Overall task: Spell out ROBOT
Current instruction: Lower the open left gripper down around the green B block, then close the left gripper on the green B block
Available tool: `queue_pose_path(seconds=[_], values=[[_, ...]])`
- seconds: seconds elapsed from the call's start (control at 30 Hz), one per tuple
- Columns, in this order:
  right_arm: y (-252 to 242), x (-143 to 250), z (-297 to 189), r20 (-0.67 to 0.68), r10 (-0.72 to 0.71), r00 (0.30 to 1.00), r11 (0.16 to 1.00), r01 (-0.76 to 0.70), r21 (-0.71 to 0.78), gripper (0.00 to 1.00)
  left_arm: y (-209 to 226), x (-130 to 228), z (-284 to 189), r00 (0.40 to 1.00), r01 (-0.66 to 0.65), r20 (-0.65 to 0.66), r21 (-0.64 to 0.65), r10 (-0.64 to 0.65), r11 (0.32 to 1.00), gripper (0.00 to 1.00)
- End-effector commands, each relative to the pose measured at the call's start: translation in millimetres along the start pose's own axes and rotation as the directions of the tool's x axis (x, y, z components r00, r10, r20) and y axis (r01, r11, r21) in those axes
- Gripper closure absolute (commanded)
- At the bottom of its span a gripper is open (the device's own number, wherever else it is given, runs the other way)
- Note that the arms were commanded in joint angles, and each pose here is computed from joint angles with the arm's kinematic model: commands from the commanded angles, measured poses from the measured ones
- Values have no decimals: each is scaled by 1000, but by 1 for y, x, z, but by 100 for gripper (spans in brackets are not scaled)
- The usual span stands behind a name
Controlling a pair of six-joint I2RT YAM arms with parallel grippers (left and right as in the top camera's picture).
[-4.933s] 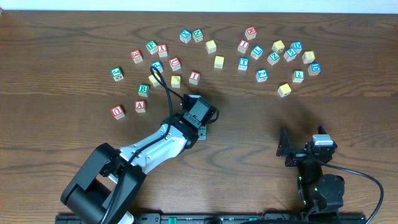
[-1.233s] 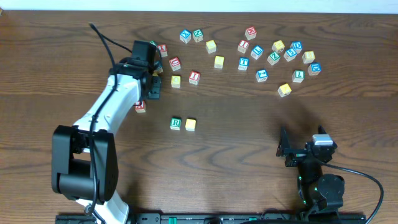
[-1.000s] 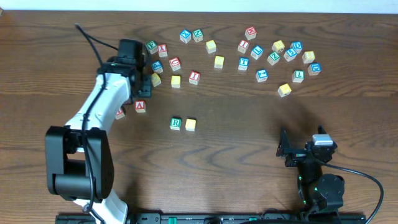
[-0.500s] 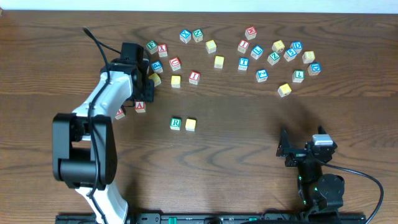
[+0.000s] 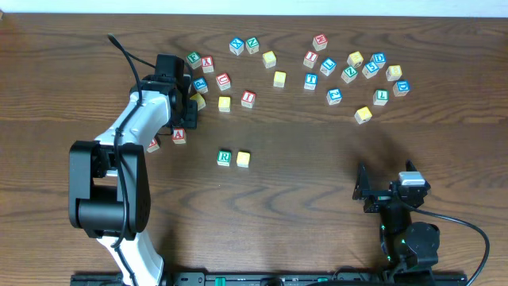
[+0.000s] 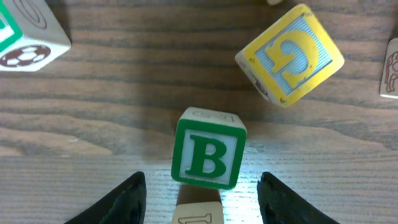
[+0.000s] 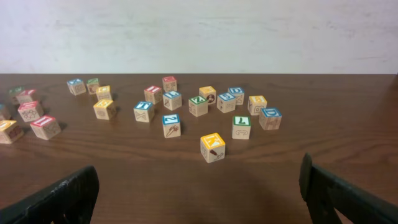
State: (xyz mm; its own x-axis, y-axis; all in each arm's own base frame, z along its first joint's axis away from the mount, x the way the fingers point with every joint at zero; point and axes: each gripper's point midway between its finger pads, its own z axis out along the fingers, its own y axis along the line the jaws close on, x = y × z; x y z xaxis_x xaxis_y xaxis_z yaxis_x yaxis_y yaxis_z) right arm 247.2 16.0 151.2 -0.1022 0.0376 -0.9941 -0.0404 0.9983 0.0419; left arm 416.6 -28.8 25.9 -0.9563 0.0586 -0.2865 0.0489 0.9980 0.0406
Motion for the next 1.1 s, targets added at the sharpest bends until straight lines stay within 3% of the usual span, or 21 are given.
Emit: queue_pose_path(seconds=[0.0, 0.67, 1.07], values=[[0, 2, 0, -7, 13, 1000, 1000, -13, 2, 1, -3, -10, -2, 999, -36, 25, 15, 36, 999, 44], [0, 2, 0, -7, 13, 1000, 1000, -13, 2, 1, -9, -20, -3, 996, -62, 66, 18, 61, 998, 44], [0, 2, 0, -7, 13, 1000, 1000, -13, 2, 1, -11, -5, 30, 997, -69, -17, 20, 69, 997, 43]])
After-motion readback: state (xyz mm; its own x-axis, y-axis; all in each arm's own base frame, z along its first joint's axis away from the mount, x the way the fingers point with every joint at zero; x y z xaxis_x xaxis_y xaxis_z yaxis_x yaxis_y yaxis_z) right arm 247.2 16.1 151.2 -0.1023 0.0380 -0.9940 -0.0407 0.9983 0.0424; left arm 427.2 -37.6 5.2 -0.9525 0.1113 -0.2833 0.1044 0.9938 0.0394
